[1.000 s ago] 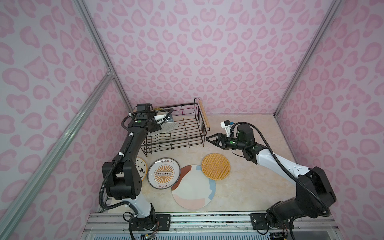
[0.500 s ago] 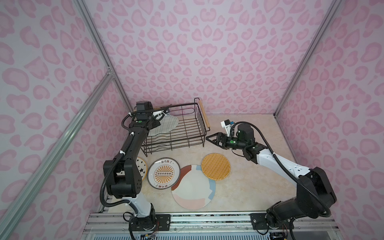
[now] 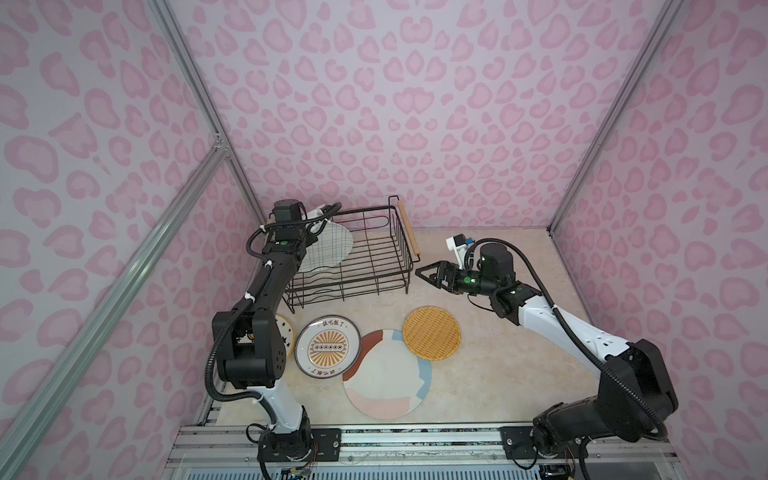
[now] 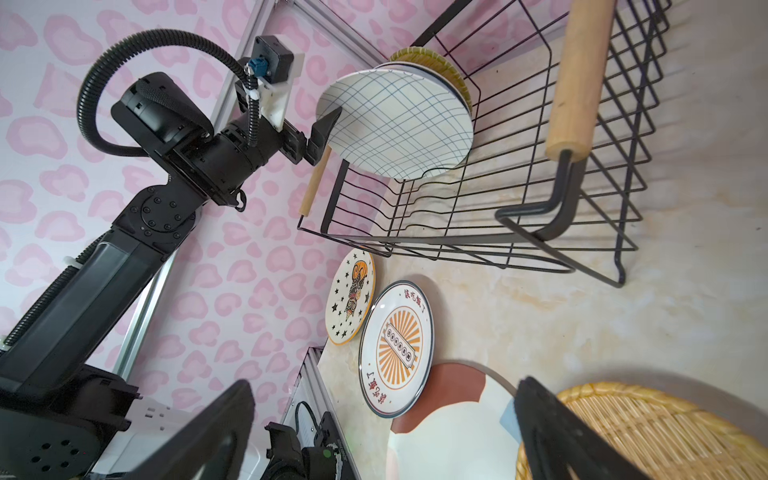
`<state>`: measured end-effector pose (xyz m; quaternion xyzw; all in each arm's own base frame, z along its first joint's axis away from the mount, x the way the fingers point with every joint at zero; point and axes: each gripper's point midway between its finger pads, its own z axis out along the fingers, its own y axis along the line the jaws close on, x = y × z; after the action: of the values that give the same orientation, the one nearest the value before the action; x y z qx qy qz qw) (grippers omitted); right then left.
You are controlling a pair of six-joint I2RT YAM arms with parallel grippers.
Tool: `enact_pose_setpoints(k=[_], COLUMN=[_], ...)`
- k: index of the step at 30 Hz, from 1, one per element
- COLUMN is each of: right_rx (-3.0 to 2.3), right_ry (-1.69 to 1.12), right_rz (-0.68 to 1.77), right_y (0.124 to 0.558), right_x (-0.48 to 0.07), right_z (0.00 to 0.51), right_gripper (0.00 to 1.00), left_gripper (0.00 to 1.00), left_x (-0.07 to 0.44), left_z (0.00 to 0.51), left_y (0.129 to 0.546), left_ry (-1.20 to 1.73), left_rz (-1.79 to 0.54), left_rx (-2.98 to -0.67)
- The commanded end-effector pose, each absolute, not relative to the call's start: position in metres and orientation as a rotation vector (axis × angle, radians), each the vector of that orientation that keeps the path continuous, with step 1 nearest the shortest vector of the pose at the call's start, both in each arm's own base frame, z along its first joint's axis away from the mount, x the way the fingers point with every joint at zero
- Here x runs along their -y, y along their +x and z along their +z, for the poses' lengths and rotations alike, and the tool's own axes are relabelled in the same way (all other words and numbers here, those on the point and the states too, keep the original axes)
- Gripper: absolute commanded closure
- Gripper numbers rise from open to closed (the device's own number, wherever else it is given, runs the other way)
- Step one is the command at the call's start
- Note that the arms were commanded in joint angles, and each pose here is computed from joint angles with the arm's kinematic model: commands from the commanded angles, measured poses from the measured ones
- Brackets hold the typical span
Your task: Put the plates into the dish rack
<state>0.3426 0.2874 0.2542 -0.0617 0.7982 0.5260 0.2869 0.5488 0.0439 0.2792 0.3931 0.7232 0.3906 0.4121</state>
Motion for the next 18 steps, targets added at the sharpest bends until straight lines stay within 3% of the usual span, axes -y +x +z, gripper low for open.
enact_pose_setpoints(k=[1,18], right_rx=[-2.139,-2.167], right_ry=[-0.169,-0.117], right_rz=[1.362,1.224], right_y=[0.345,0.362], right_x=[-0.282,-0.261], right_z=[0.252,0.246], right_gripper=[0.03,0.03], left_gripper=[0.03,0.03], left_x=[-0.052,-0.056], left_z=[0.296,0.311], left_y=[0.557,0.553], left_ry=[0.872,0.741], left_rz=[1.031,1.016], left_rx=[-1.777,-1.747])
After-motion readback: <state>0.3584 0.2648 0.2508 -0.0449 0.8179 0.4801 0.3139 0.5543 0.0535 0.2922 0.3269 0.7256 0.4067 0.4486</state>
